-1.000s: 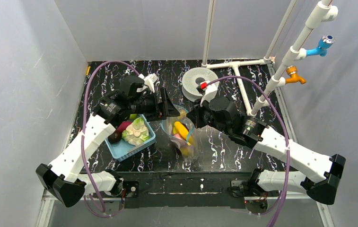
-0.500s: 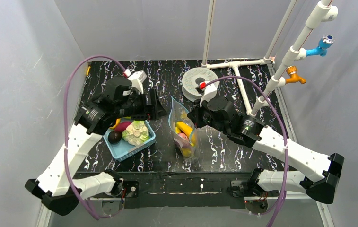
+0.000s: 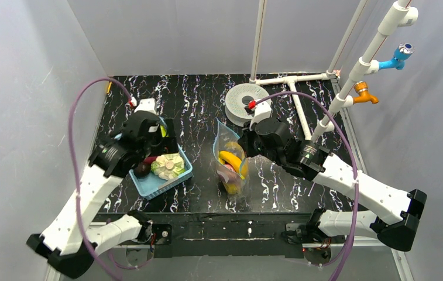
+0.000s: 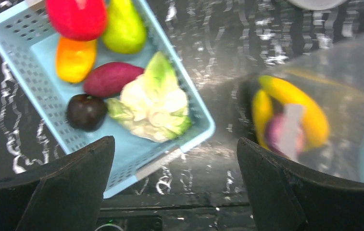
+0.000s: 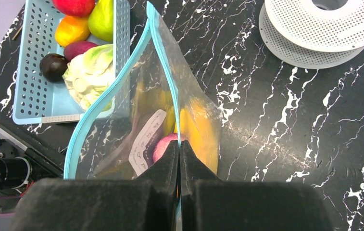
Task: Place the food in the zip-top bag and seal the zipper
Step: Pick up the fake vegetable from the bin.
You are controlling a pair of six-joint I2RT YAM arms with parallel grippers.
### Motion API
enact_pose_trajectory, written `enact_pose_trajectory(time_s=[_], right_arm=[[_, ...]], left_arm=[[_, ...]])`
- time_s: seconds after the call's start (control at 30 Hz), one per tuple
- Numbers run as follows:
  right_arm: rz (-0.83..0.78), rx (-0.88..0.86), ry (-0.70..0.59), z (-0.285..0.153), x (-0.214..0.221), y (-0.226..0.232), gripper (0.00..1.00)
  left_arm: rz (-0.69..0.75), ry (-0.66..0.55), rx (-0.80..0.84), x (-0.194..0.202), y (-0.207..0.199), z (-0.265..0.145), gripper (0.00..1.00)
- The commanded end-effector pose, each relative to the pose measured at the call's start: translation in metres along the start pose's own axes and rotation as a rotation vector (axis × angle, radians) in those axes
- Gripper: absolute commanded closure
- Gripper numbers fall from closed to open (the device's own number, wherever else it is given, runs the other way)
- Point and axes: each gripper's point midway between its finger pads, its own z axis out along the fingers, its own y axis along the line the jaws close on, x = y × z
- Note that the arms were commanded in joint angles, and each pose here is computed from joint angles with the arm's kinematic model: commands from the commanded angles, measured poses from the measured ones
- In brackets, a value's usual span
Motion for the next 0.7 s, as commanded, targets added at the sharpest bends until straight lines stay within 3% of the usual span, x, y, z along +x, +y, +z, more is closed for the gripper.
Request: enact_pose_trajectory(time_s=[0.0,0.13,0.23,0.4,0.67], right_arm=[[0.001,0.004,-0.048,-0.007,-0.02,0.002,0.99],[0.007,-0.016,-0.048,-0.008,-0.018,0.005,0.99],[0.007,-0.013,-0.051,-0.01,-0.018,0.004,0.99],[0.014,-0.014,-0.069,-0.015,-0.019,0.001,0.99],[0.011,-0.028,-0.067,-0.011,-0.018,0.005,0.99]], left_arm=[[0.048,0.124,-0.234,0.016,0.04,0.03,0.02],[-0.066,0.164,-0.285,0.021,0.065,0.058,0.02],[-0.161,0.175,-0.435,0.029,0.097,0.067,0.02],[-0.334,0.252,-0.551,0.074,0.123,0.085,0.02],[-0.474,0.23,-0.587,0.109,0.141,0.1,0.24]])
